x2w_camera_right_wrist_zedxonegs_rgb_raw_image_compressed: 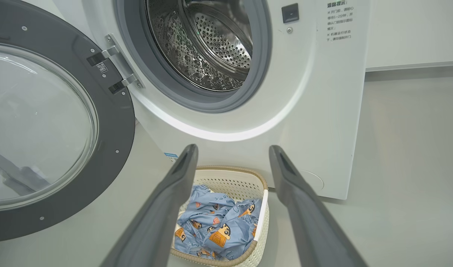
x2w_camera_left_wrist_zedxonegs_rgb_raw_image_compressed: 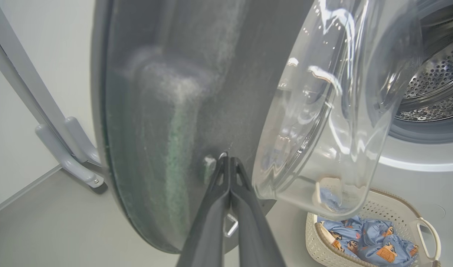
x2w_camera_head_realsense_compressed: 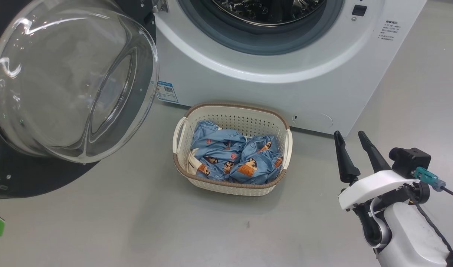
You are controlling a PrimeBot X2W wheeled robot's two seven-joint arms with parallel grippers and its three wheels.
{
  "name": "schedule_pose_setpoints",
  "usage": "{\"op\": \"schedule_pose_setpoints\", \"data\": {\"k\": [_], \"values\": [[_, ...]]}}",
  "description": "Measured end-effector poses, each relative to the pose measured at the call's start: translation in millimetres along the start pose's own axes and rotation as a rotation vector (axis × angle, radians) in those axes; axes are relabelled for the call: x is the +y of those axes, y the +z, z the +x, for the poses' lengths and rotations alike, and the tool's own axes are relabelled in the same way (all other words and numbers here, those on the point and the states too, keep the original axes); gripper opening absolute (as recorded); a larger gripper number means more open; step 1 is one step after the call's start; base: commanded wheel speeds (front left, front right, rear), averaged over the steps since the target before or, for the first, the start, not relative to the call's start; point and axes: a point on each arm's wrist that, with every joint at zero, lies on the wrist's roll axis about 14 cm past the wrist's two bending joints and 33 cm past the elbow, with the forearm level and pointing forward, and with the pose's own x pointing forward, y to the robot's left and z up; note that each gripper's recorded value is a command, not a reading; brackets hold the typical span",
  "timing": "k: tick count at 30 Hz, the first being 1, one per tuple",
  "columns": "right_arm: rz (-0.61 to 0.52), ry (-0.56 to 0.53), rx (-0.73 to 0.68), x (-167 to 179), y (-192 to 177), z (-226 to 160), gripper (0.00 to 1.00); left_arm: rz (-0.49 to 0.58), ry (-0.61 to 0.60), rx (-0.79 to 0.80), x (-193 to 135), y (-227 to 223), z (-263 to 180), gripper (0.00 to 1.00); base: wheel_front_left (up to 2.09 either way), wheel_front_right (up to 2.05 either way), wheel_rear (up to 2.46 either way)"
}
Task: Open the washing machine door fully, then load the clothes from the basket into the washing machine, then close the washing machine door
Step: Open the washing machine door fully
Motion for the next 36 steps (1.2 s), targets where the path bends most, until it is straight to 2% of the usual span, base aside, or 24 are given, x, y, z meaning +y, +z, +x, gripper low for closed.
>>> {"op": "schedule_pose_setpoints", "data": {"k": [16, 23, 36], "values": [[0.021, 0.002, 0.01, 0, -7, 10, 1.0, 0.075, 0.039, 0.088, 22, 10, 33, 0.0, 0.0, 0.0, 0.0], [0.022, -0.036, 0.004, -14, -5, 6, 1.0, 0.078, 0.033, 0.112, 19, 6, 43, 0.0, 0.0, 0.0, 0.0], [0.025, -0.035, 0.011, -13, -8, 8, 1.0, 0.074, 0.035, 0.124, 18, 2, 48, 0.0, 0.0, 0.0, 0.0]]}}
